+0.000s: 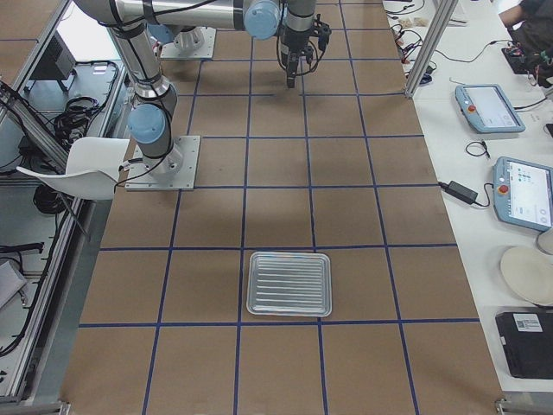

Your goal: Place bearing gear from tray to pile

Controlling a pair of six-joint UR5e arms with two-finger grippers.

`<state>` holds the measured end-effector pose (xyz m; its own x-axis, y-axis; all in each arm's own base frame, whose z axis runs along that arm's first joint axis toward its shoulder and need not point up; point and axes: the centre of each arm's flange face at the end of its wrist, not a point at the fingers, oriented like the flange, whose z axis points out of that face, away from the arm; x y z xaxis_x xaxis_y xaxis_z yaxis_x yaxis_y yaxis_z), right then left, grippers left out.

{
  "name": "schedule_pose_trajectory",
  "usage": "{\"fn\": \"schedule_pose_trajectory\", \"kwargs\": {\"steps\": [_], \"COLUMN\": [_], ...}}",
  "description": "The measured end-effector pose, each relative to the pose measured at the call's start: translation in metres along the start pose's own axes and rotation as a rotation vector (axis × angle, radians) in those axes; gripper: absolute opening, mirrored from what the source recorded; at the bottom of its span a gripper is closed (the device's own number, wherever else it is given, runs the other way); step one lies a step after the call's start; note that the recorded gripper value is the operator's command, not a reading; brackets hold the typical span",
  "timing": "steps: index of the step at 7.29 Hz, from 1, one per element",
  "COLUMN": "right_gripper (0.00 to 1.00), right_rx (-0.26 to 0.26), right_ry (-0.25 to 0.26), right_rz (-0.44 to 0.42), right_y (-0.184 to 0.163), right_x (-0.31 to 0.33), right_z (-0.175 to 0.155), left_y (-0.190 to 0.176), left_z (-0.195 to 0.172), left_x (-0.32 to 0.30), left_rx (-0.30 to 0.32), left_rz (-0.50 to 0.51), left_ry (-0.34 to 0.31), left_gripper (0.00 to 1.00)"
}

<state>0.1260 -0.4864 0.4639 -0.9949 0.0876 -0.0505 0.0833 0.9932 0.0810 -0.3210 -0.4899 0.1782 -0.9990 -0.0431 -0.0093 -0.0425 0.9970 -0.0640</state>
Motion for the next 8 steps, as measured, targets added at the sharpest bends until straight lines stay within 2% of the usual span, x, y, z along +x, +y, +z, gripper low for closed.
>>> {"fn": "schedule_pose_trajectory", "kwargs": {"steps": [2,4,6,8], "right_gripper": [1.00,1.00,1.00,1.00], "right_rx": [0.004,-0.011,-0.005,0.002], "right_ry": [0.012,0.051,0.059,0.051], "right_rz": [-0.004,-0.007,-0.011,-0.015], "right_y": [0.005,0.009,0.013,0.013], "right_x": [0.001,0.005,0.006,0.005], "right_z": [-0.003,0.005,0.004,0.001], "left_y": [-0.023,-0.055,-0.090,-0.105], "left_z": [-0.050,-0.087,-0.095,-0.083], "left_x": [-0.004,-0.052,-0.164,-0.313], "left_rx": [0.027,-0.026,-0.094,-0.169], "left_rz": [-0.008,-0.061,-0.106,-0.072], "left_ry": [0.008,-0.028,-0.049,-0.036], "left_gripper": [0.00,0.00,0.00,0.00]}}
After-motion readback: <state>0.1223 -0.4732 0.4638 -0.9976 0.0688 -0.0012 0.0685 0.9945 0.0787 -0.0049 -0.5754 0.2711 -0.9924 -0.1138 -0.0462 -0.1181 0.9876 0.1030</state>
